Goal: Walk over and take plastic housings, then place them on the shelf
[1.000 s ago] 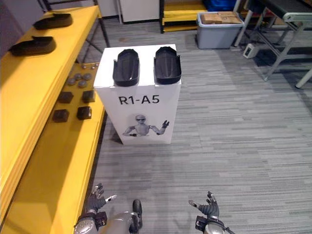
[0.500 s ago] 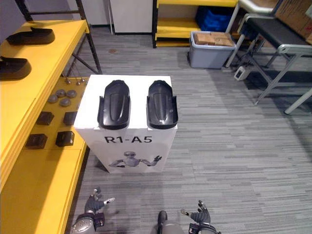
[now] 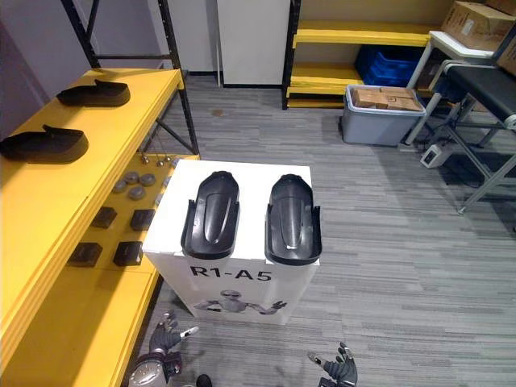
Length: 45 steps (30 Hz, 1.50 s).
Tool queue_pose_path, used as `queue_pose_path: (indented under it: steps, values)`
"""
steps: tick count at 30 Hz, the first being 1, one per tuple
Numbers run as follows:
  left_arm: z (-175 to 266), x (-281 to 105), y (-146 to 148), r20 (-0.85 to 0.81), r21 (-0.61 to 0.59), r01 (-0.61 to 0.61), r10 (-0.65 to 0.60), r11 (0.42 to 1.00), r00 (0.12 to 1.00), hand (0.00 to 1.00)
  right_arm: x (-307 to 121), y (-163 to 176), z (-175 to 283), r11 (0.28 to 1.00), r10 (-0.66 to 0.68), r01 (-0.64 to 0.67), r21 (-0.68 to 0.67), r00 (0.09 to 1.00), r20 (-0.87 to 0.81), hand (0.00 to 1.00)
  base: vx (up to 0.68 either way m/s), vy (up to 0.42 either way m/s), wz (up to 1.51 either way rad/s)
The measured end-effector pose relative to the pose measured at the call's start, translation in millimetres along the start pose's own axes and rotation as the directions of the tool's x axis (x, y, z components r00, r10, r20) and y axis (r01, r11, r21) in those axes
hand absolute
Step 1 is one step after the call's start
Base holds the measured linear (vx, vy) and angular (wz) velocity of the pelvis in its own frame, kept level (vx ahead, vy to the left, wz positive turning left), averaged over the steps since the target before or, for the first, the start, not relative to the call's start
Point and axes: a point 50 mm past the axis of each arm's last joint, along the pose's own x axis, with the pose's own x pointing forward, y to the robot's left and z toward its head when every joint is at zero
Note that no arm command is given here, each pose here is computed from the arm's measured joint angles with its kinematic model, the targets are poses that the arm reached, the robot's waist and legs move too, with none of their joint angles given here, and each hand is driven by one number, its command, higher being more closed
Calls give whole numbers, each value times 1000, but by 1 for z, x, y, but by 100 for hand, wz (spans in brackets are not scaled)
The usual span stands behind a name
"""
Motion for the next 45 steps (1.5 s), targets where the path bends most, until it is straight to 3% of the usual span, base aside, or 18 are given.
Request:
queue_pose_path:
  steps: [4, 7, 13, 16, 20, 24, 28, 34, 39, 44, 45]
  values:
    - [-1, 0, 15, -1, 36, -21, 21, 999, 1000, 0, 3, -6, 24, 1000, -13, 13, 2, 995, 96, 0, 69, 57, -18]
    - [-4, -2, 19, -11, 47, -23, 23, 999, 1000, 0, 4, -28, 69, 998, -61, 63, -1, 962, 267, 0, 74, 16, -7]
    - [-18, -10, 31, -46, 103, -23, 28, 994, 999, 0, -28, -53, 176, 984, -48, 151, -99, 748, 662, 0, 51, 0, -16]
    - [-21, -12, 32, -56, 108, -19, 25, 994, 998, 0, -43, -41, 209, 973, 5, 175, -152, 639, 769, 0, 39, -10, -20]
    - [-22, -13, 30, -54, 113, -2, 8, 994, 999, 0, -45, -12, 227, 967, 96, 139, -215, 582, 807, 0, -26, -2, -3]
    - [-27, -15, 25, -72, 128, 32, -23, 991, 997, 0, -43, 37, 244, 949, 229, 64, -309, 532, 815, 0, -69, 7, 3]
    - [-27, -15, 25, -74, 127, 29, -20, 992, 997, 0, -32, 57, 249, 937, 238, 85, -338, 549, 801, 0, -100, 26, 18]
    - [-32, -18, 24, -86, 117, 6, 4, 993, 996, 0, -5, 79, 249, 920, 150, 177, -350, 664, 732, 0, -85, 18, 20]
    - [-34, -19, 21, -89, 105, -8, 17, 994, 996, 0, 18, 76, 241, 913, 15, 250, -321, 768, 640, 0, -38, -2, 13]
    - [-34, -19, 18, -93, 109, -2, 12, 994, 996, 0, 25, 77, 248, 928, -42, 258, -269, 789, 613, 0, 23, -8, 6]
    - [-32, -17, 16, -87, 114, 6, 4, 993, 996, 0, 26, 79, 250, 931, -46, 254, -261, 795, 605, 100, 17, -8, 4]
